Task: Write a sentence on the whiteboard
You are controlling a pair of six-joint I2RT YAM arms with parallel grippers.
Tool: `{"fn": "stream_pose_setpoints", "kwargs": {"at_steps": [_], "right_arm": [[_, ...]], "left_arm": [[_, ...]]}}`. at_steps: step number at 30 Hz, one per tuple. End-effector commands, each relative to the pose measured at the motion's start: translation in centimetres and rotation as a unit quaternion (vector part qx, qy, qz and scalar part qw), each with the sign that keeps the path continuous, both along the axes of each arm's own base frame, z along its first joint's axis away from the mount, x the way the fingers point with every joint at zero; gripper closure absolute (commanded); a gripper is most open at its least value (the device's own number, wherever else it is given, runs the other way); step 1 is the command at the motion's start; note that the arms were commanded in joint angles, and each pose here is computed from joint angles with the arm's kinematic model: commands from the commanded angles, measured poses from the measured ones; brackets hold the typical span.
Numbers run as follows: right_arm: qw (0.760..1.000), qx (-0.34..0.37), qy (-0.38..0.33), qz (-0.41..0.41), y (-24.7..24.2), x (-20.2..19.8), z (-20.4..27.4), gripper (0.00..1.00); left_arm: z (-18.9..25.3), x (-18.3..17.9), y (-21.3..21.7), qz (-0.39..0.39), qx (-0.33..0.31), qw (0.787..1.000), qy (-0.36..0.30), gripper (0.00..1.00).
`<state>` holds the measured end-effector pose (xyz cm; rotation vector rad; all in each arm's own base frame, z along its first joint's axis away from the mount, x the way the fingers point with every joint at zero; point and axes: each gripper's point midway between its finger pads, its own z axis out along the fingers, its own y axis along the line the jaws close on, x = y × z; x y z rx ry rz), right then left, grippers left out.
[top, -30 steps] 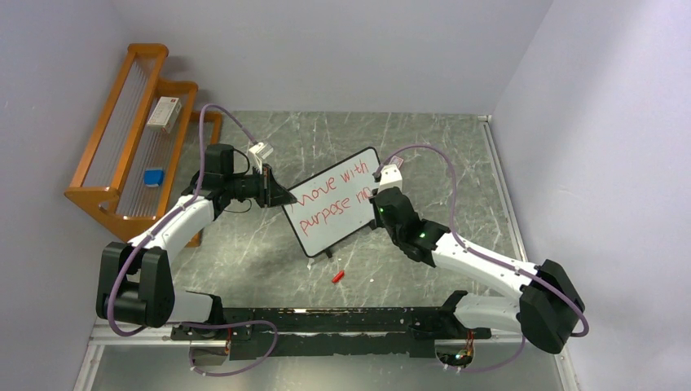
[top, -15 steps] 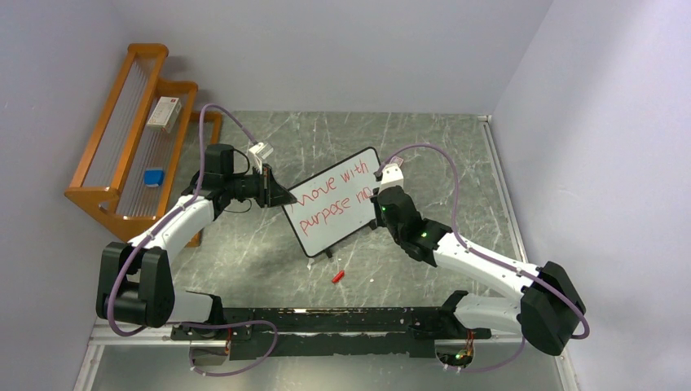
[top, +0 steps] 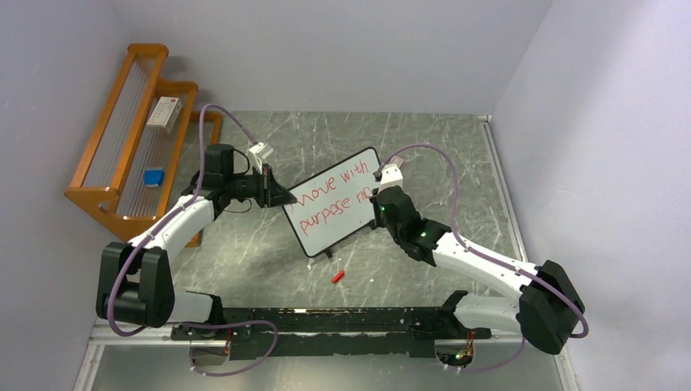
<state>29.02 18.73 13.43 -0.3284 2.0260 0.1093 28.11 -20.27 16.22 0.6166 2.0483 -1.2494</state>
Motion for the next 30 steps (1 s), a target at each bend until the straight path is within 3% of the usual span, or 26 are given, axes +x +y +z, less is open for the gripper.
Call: {"fn": "stream_pose_setpoints", "kwargs": {"at_steps": [1, 22, 30], "right_arm": [[1.0, 0.009, 0.006, -0.002, 0.0, 0.0, -0.2, 1.0], [0.999, 0.029, 0.017, 0.012, 0.6, -0.8, -0.3, 1.0], [1.0, 0.019, -0.017, -0.013, -0.8, -0.1, 1.6, 1.0]], "left_arm": [[-4.6, -1.1, 0.8, 0.019, 0.062, 0.996, 0.055, 0.95], [-4.5, -1.1, 0.8, 0.02, 0.063, 0.996, 0.054, 0.95], [-4.5, -1.1, 0.8, 0.02, 0.064, 0.996, 0.054, 0.95]]}}
